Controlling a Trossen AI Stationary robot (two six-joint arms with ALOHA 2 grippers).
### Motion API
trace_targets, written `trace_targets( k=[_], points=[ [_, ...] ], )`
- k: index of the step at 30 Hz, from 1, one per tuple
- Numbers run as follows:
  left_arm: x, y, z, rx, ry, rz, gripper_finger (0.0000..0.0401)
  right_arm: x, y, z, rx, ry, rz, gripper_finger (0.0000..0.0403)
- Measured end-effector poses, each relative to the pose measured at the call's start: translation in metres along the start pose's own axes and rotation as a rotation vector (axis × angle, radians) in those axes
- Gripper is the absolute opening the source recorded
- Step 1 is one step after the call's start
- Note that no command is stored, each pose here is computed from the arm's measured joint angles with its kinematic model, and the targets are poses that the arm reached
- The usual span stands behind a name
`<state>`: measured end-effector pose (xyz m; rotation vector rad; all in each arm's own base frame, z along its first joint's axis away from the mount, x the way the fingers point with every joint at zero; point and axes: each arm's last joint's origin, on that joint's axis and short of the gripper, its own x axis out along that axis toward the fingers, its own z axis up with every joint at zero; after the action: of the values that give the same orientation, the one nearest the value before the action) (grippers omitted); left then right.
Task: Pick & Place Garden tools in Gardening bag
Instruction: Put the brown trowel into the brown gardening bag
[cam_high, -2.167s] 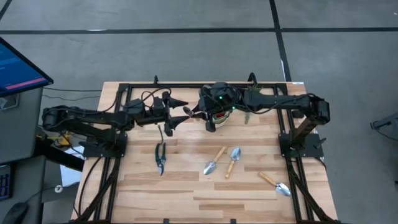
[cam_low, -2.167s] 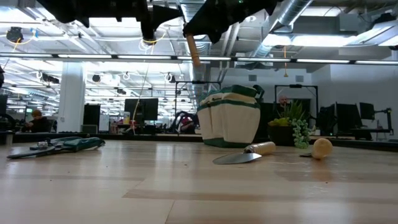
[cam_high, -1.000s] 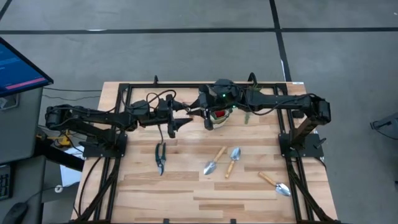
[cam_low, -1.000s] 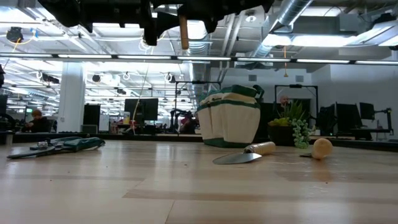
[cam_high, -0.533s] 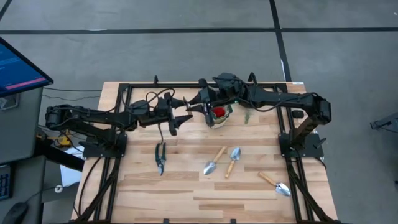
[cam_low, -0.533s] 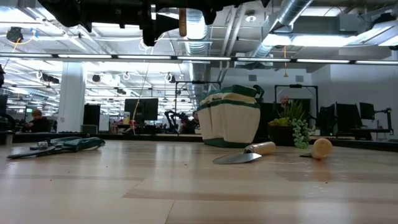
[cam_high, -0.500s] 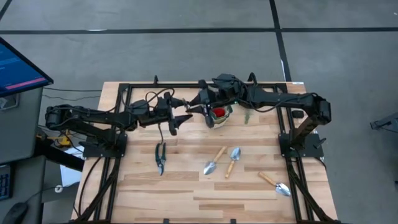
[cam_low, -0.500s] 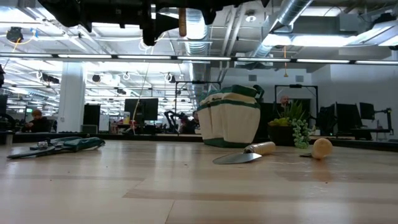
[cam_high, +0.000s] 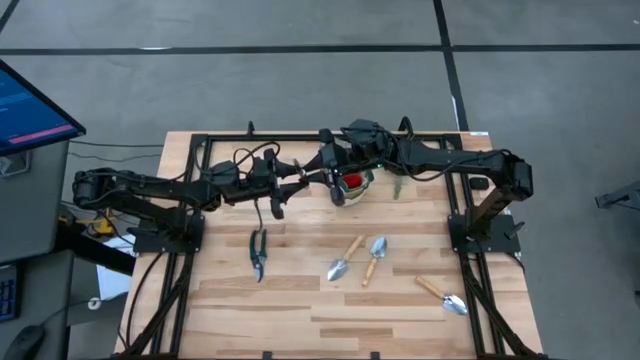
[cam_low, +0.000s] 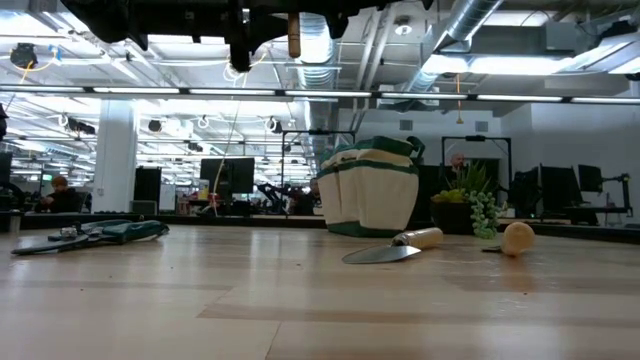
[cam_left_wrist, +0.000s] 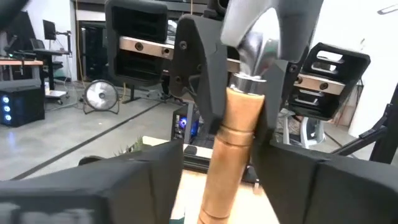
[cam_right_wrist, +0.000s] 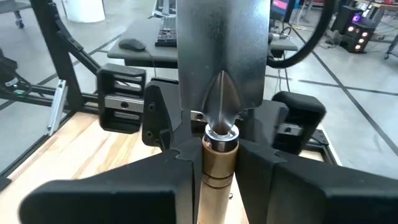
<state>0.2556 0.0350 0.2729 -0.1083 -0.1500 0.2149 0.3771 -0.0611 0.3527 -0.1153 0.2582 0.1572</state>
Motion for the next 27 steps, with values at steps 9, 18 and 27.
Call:
trace_targets(
  k=[9, 18, 27],
  points=[
    [0.0, 0.0, -0.003, -0.002, 0.019, 0.004, 0.0078, 0.009, 0.002, -0.006, 0.012, 0.016, 0.01, 0.006],
    [0.0, 0.001, -0.003, -0.021, 0.019, 0.011, 0.0076, 0.011, 0.0, -0.008, 0.032, 0.013, 0.011, 0.006],
    [0.0, 0.0, -0.001, -0.012, 0.012, 0.015, 0.0048, 0.011, -0.003, 0.0, 0.033, -0.009, 0.009, 0.0146]
  ],
)
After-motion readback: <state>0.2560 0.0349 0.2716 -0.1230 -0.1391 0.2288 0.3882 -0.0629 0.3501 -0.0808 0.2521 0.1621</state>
